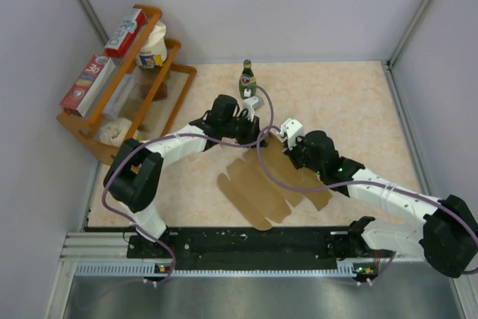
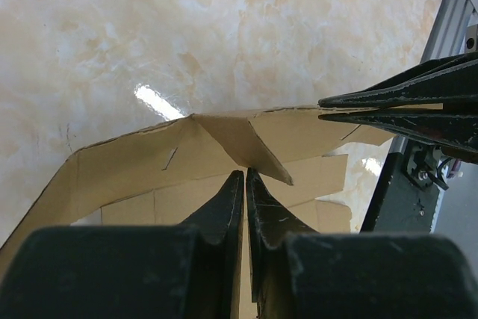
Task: Fold the paper box
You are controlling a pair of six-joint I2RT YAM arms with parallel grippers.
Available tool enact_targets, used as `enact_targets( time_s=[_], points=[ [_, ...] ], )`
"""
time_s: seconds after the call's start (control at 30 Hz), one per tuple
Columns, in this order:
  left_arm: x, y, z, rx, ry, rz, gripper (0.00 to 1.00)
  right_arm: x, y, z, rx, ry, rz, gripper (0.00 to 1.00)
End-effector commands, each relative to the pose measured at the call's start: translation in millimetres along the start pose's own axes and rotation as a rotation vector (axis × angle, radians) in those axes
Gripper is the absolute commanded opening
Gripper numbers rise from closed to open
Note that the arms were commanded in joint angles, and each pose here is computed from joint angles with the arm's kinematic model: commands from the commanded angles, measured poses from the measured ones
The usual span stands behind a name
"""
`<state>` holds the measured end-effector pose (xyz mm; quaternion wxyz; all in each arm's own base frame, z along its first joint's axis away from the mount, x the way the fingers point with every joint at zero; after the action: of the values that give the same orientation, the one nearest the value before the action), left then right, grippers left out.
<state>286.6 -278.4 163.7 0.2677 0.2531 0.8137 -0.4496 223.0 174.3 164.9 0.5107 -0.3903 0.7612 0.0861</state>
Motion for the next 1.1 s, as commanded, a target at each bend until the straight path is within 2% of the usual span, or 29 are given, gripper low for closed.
enact_targets(
  time_s=[0.0,0.63,1.07],
  points=[
    [-9,3,8,0.011,-0.039,0.040,0.09,1,0,7,0.013,0.020,-0.058,0.00],
    [10,38,14,-0.068,-0.009,-0.030,0.08,18,-2,19,0.081,0.107,-0.094,0.00],
    [36,48,-18,-0.192,-0.036,-0.080,0.07,23,-1,22,0.121,0.135,-0.116,0.00]
  ],
)
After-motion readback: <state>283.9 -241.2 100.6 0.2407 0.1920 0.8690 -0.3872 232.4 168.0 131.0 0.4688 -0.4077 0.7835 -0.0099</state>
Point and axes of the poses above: each gripper's point midway between its finger pads, its own z axis out along the fingers, its own y axis along the line the jaws close on, x = y × z, the point moved 7 cm from there along -z, back along the fingers, and after that the axes turned 6 degrees about -z, right-handed, at the moved point
